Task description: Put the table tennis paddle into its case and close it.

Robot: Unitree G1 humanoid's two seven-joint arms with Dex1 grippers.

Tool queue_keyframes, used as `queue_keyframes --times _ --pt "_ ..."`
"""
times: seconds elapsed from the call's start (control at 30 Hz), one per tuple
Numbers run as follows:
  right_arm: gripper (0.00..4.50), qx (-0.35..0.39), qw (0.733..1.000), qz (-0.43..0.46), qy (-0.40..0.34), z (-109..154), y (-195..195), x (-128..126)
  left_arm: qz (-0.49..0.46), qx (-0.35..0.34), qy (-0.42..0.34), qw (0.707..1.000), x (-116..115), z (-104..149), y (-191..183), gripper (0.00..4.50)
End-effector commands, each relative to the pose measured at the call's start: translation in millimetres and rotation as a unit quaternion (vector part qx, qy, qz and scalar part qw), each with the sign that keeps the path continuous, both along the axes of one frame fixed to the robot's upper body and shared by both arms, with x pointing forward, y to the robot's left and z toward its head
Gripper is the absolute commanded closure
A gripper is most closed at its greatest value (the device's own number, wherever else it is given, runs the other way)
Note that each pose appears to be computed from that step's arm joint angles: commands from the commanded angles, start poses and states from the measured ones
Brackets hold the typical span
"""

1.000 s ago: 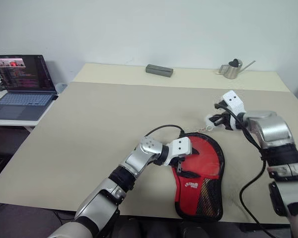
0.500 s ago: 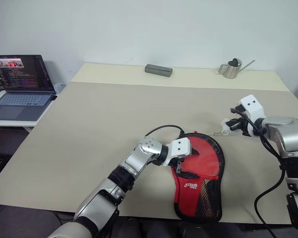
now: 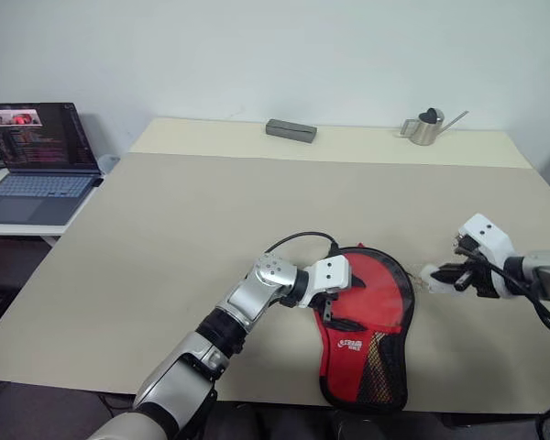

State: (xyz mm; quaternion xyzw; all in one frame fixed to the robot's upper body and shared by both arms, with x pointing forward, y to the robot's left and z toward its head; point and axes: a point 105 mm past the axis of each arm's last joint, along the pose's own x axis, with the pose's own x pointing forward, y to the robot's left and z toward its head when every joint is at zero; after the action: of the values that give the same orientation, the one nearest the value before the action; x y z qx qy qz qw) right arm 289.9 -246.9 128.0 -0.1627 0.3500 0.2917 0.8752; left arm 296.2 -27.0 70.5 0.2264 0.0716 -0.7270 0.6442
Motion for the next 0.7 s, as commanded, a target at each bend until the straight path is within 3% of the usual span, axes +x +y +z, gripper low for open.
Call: queue_keyframes --times 0.03,0.7 --pt "4.45 -0.002 1.0 0.025 -0.007 10 5 -10 -0.006 0.103 0.045 0.994 -16 -52 17 0.0" --pt "4.45 0.011 0.987 0.136 0.083 -6 33 -75 -0.018 0.105 0.045 0.993 -18 -51 11 0.0"
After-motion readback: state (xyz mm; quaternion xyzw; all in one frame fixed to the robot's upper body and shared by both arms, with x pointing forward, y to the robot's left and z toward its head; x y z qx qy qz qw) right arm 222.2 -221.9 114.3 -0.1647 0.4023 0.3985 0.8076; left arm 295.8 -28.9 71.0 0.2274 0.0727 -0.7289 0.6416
